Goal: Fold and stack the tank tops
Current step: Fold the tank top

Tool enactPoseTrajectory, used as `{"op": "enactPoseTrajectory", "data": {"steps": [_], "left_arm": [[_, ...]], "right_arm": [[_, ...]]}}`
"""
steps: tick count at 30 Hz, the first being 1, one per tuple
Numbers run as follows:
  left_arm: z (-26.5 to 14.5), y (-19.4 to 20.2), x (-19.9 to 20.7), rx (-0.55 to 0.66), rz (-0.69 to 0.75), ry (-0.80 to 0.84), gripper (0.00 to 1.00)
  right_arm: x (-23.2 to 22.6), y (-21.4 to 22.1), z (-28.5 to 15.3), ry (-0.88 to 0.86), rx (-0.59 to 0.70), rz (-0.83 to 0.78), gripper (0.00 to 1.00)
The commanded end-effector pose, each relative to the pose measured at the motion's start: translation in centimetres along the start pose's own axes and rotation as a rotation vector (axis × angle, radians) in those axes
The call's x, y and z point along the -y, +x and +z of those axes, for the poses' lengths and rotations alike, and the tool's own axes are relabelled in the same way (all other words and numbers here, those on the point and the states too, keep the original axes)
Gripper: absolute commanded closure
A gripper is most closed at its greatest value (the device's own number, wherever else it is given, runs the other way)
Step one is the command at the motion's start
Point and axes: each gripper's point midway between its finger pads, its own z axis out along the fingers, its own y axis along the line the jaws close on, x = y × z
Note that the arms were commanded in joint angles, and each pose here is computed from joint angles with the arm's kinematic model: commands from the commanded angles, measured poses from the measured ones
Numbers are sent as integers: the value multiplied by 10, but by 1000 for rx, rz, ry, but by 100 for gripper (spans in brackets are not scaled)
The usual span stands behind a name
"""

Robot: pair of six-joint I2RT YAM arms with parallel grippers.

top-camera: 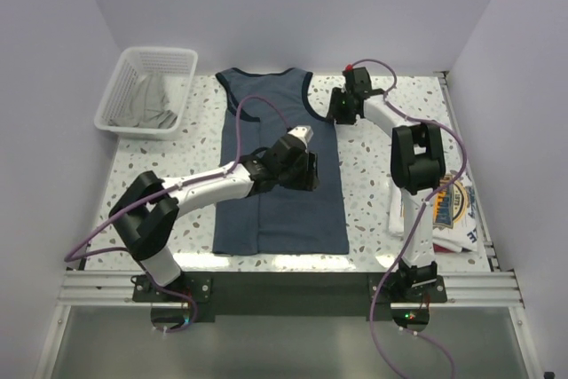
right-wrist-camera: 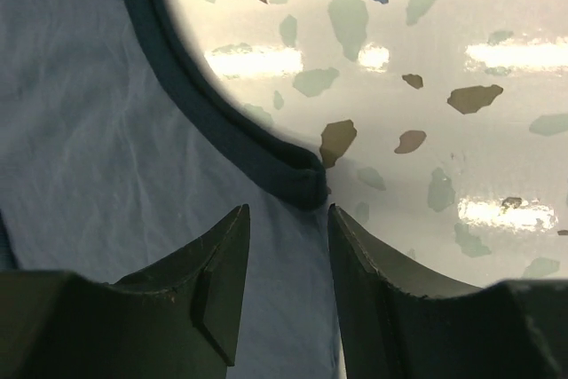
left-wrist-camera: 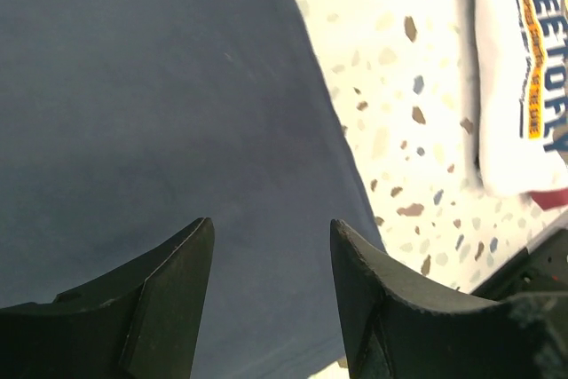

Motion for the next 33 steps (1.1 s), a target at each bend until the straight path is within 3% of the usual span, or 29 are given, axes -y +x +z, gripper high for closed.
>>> {"op": "enactPoseTrajectory", "data": {"steps": [1, 6, 19, 20, 26, 33], "left_arm": [[-12, -5, 30, 44, 9, 67, 41], [-8, 29, 53, -21, 66, 72, 44], [-1, 85, 89, -104, 109, 93, 44], [1, 91, 90, -115, 117, 90, 44], [3, 118, 107, -165, 164, 94, 45], [-2, 147, 120, -207, 202, 105, 52]], "right_arm": [[-12, -20, -6, -32, 39, -26, 56], [0, -16, 0, 24, 34, -24, 69], [12, -7, 14, 68, 10, -43, 61], [13, -7, 14, 72, 10, -43, 62], [17, -5, 16, 87, 7, -44, 94], [18, -9, 11, 92, 24, -44, 99]]}}
